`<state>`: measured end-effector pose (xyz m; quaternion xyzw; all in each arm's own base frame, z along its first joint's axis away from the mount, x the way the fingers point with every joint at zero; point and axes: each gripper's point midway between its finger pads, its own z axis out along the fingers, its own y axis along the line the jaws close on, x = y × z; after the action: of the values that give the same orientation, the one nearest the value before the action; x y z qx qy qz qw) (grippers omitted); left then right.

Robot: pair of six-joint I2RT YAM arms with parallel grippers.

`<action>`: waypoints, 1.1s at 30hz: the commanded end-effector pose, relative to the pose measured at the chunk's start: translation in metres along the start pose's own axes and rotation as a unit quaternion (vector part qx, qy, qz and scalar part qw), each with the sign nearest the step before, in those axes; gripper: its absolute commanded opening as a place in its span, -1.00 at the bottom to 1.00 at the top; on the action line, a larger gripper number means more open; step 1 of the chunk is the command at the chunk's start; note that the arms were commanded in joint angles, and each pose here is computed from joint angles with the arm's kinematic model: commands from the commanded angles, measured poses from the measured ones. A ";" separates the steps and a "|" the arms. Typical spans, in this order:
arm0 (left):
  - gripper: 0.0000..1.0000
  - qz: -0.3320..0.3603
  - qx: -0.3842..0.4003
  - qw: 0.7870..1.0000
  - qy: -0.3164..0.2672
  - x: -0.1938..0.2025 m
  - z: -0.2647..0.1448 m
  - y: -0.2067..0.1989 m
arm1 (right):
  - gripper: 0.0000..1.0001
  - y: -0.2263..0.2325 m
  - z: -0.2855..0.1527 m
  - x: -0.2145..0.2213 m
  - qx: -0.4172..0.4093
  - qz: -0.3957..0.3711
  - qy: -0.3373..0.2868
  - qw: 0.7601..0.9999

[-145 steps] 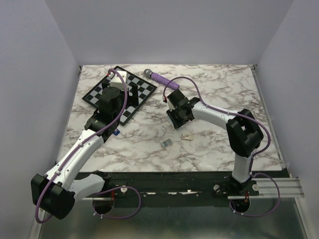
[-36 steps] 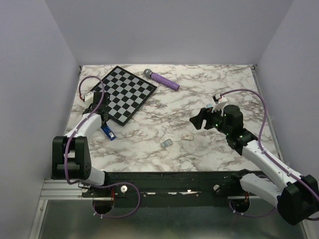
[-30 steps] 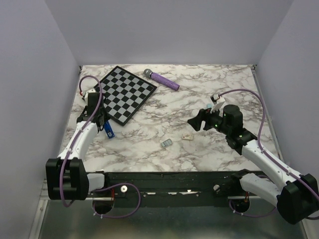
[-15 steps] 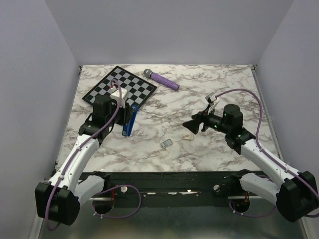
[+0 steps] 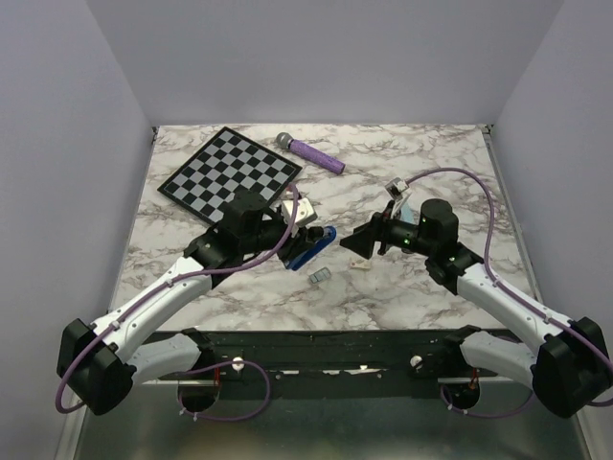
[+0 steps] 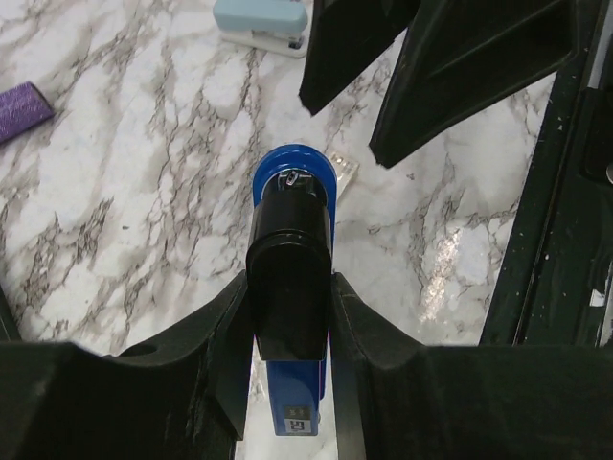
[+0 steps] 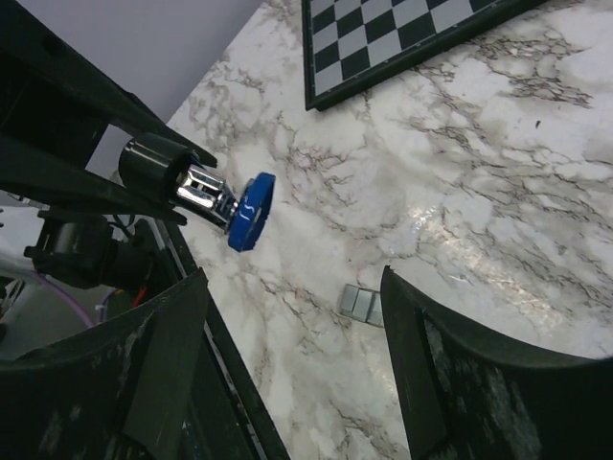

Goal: Load the staples into the stapler

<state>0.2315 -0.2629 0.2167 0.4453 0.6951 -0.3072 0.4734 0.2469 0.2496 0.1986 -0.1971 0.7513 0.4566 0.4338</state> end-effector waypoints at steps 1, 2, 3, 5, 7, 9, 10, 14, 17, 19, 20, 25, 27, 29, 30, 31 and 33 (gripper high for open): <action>-1.00 0.084 0.025 0.993 -0.073 -0.056 0.003 -0.009 | 0.59 0.025 0.005 -0.019 -0.045 -0.014 -0.012 0.999; -1.00 0.087 0.031 0.993 -0.072 -0.056 0.004 -0.011 | 0.59 0.026 0.004 -0.019 -0.051 -0.044 -0.012 0.998; -1.00 0.096 0.042 0.992 -0.076 -0.059 0.003 -0.014 | 0.59 0.030 0.003 -0.017 -0.067 -0.063 -0.006 0.996; -1.00 0.101 0.053 0.991 -0.076 -0.060 0.003 -0.019 | 0.59 0.030 0.000 -0.013 -0.072 -0.100 0.005 0.992; -1.00 0.106 0.067 0.989 -0.079 -0.061 0.002 -0.025 | 0.59 0.032 -0.003 -0.014 -0.074 -0.123 0.007 0.990; -1.00 0.109 0.073 0.988 -0.083 -0.062 0.001 -0.029 | 0.57 0.036 -0.007 -0.019 -0.078 -0.147 -0.002 0.986; -1.00 0.113 0.075 0.987 -0.083 -0.062 0.001 -0.030 | 0.56 0.037 -0.007 -0.020 -0.080 -0.151 -0.004 0.985; -1.00 0.119 0.064 0.987 -0.090 -0.066 0.001 -0.030 | 0.44 0.040 -0.006 -0.025 -0.078 -0.118 0.000 0.990; -1.00 0.122 0.054 0.986 -0.101 -0.071 0.001 -0.029 | 0.36 0.042 -0.002 -0.025 -0.076 -0.091 0.003 0.993; -1.00 0.125 0.054 0.985 -0.104 -0.073 0.002 -0.031 | 0.31 0.039 0.001 -0.025 -0.066 -0.079 0.001 0.995; -1.00 0.126 0.055 0.985 -0.105 -0.074 0.002 -0.032 | 0.26 0.039 0.001 -0.025 -0.064 -0.072 0.002 0.995; -1.00 0.131 0.052 0.984 -0.112 -0.079 0.003 -0.034 | 0.07 0.026 0.004 -0.024 -0.025 -0.038 0.001 0.999; -1.00 0.132 0.052 0.983 -0.114 -0.080 0.004 -0.035 | -0.06 0.024 0.004 -0.022 -0.017 -0.026 -0.001 1.000; -1.00 0.135 0.053 0.982 -0.118 -0.082 0.003 -0.037 | -0.27 0.019 0.004 -0.025 0.003 -0.005 -0.010 1.000; -1.00 0.135 0.054 0.982 -0.119 -0.082 0.004 -0.038 | -0.34 0.018 0.004 -0.025 0.006 0.003 -0.013 1.000; -1.00 0.136 0.055 0.982 -0.120 -0.083 0.003 -0.039 | -0.38 0.014 0.004 -0.024 0.016 0.013 -0.016 1.000; -1.00 0.139 0.058 0.981 -0.122 -0.084 0.005 -0.041 | -0.48 0.013 0.004 -0.025 0.022 0.033 -0.022 0.999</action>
<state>0.2159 -0.3000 0.2490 0.5176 0.6091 -0.3150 0.5117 0.2370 0.2660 0.2293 -0.2213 0.7341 0.4756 0.4311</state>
